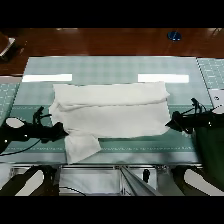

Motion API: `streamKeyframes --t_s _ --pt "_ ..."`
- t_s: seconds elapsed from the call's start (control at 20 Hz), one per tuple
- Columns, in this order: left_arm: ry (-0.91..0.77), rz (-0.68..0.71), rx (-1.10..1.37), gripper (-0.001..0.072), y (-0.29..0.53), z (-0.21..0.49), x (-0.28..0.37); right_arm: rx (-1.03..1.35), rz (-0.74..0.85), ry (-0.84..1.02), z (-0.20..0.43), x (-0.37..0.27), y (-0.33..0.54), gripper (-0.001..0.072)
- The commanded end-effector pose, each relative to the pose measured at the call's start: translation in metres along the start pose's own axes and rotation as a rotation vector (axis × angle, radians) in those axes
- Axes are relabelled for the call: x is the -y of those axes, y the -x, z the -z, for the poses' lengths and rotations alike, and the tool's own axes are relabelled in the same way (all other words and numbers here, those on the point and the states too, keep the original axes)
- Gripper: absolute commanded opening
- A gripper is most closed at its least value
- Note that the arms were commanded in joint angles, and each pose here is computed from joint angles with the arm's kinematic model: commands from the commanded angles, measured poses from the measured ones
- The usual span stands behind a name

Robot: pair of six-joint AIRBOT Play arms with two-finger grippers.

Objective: Fold the shirts.

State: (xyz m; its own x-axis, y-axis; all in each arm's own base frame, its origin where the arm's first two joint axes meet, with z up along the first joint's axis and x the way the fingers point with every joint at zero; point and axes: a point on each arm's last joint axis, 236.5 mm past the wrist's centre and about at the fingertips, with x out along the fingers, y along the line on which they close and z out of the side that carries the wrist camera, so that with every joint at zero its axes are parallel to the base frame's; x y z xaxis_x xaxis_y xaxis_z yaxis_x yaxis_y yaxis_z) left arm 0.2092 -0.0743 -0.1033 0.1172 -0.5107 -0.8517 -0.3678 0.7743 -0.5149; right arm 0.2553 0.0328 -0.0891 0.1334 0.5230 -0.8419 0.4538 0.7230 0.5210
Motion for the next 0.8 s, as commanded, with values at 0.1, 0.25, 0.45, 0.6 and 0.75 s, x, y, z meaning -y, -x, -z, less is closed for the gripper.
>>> streamKeyframes --t_s 0.1,0.25,0.45,0.6,0.75 --pt "-0.096 0.075 0.140 0.0017 0.054 -0.064 0.051 0.101 -0.054 0.120 -0.045 -0.041 0.036 0.0014" --pt "-0.104 0.082 0.180 0.0017 0.067 -0.110 0.067 0.138 -0.142 0.129 -0.080 -0.072 0.046 0.0014" --pt "-0.101 0.104 0.189 0.0017 0.059 -0.175 0.091 0.141 -0.152 0.217 -0.125 -0.110 0.027 0.0014" --pt "-0.106 0.121 0.184 0.0017 0.054 -0.222 0.115 0.163 -0.159 0.196 -0.164 -0.127 0.019 0.0014" --pt "-0.158 0.130 0.128 0.0017 0.037 -0.246 0.132 0.167 -0.168 0.184 -0.190 -0.134 0.011 0.0014"
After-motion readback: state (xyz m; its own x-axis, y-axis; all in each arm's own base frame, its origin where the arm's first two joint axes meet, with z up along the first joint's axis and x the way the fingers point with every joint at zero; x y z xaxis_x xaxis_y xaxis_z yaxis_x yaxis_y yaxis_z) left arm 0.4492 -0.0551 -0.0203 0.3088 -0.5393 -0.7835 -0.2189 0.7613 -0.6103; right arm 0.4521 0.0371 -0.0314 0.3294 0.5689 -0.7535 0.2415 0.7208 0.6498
